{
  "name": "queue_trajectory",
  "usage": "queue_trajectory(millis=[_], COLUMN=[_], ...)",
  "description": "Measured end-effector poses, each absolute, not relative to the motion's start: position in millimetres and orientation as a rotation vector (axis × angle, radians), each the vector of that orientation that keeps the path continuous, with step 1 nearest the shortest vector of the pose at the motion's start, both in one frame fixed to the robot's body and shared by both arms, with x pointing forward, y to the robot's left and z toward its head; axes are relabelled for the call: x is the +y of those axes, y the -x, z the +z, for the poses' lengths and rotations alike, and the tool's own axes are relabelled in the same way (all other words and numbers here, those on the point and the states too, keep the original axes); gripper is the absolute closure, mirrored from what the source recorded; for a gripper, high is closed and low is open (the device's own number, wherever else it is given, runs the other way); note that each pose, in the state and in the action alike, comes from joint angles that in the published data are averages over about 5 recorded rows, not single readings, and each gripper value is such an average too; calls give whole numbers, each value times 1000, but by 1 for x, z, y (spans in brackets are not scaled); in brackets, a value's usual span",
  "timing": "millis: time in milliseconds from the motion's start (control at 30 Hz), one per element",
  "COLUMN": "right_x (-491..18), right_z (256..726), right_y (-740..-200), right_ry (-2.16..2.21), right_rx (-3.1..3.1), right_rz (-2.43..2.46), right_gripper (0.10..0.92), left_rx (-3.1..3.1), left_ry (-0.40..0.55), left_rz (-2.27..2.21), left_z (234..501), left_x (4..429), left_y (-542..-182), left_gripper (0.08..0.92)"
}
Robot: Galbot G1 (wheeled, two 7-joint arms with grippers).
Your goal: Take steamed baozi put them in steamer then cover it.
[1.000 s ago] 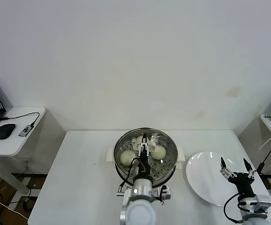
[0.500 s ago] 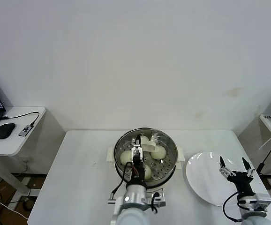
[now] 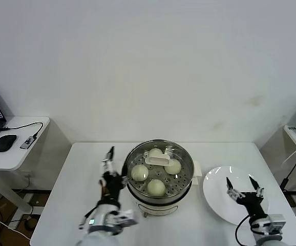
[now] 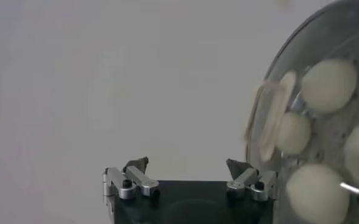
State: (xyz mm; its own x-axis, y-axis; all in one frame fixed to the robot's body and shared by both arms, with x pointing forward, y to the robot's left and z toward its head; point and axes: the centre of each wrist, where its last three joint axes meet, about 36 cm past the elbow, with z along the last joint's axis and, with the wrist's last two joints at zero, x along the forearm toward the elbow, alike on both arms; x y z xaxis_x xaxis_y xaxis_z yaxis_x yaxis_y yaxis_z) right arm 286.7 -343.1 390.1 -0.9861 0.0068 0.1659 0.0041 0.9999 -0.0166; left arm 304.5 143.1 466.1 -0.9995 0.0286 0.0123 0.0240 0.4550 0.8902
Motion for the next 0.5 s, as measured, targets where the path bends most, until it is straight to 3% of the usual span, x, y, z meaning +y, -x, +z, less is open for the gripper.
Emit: queue_trajectory(millis=[200,500], right_x=[-330,-322], right_z=[381,382], right_y=[-275,-254], right_ry=[-37,-32], right_rx=[-2950,-2899], right_rz=[18,29], right_gripper=[200,200], left_rx=[2906,3219], left_ry=[-45,-49], left_rz=[1268,766], left_z=[441,404], left_x=[195,228], left_y=[-293,-257], left_gripper=[177,177])
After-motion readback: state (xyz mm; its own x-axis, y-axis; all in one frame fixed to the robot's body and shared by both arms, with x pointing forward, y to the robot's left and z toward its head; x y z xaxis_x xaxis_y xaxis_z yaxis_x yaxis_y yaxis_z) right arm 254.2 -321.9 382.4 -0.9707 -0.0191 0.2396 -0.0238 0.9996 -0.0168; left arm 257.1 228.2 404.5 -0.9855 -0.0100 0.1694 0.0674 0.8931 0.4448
